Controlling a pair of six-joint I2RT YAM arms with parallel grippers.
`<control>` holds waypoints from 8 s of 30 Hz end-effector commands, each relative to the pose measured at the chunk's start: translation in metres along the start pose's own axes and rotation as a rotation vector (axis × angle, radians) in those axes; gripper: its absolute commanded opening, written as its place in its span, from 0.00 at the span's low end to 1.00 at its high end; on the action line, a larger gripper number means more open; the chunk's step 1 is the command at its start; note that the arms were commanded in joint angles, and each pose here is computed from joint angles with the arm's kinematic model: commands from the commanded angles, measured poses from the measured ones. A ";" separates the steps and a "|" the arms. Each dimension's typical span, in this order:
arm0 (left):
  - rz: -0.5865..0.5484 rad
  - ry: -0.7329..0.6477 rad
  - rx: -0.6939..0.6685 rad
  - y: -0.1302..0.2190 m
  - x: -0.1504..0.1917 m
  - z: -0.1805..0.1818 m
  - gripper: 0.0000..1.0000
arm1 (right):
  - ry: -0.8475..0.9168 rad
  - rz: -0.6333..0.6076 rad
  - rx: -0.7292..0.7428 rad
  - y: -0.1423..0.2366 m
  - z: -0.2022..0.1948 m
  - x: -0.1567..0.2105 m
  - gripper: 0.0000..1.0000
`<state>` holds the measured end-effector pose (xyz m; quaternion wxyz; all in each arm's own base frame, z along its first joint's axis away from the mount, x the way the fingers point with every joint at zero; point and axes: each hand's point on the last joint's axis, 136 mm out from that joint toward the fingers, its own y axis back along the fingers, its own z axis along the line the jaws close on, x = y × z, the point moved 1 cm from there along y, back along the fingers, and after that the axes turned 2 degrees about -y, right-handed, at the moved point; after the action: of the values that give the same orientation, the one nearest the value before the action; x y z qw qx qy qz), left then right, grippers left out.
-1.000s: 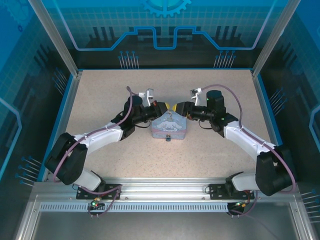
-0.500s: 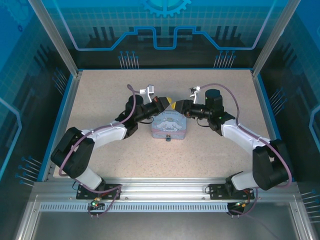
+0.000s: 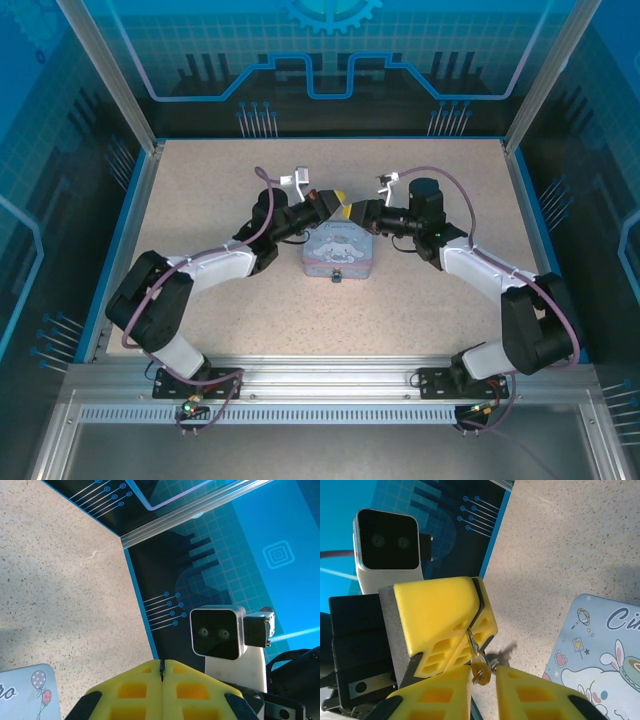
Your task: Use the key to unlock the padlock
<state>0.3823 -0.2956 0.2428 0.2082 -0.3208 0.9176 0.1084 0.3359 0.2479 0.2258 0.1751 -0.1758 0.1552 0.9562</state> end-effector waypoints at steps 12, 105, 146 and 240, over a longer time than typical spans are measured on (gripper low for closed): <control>-0.018 0.040 0.014 -0.006 -0.003 -0.005 0.02 | 0.032 -0.012 0.034 0.005 -0.002 -0.007 0.00; 0.160 0.144 -0.322 -0.001 0.007 0.011 0.00 | 0.471 -0.145 0.524 0.070 -0.002 -0.004 0.81; -0.460 0.153 0.065 0.018 -0.061 -0.017 0.00 | -0.186 -0.310 -0.137 -0.001 0.040 -0.077 0.52; -0.297 0.006 -0.250 0.103 -0.039 -0.004 0.69 | -0.237 -0.193 -0.002 -0.013 -0.006 -0.019 0.00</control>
<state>0.3569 -0.1987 0.2892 0.1716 -0.5227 0.8298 0.0942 0.3644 0.2587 0.2287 0.2836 -0.0651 0.0900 0.9525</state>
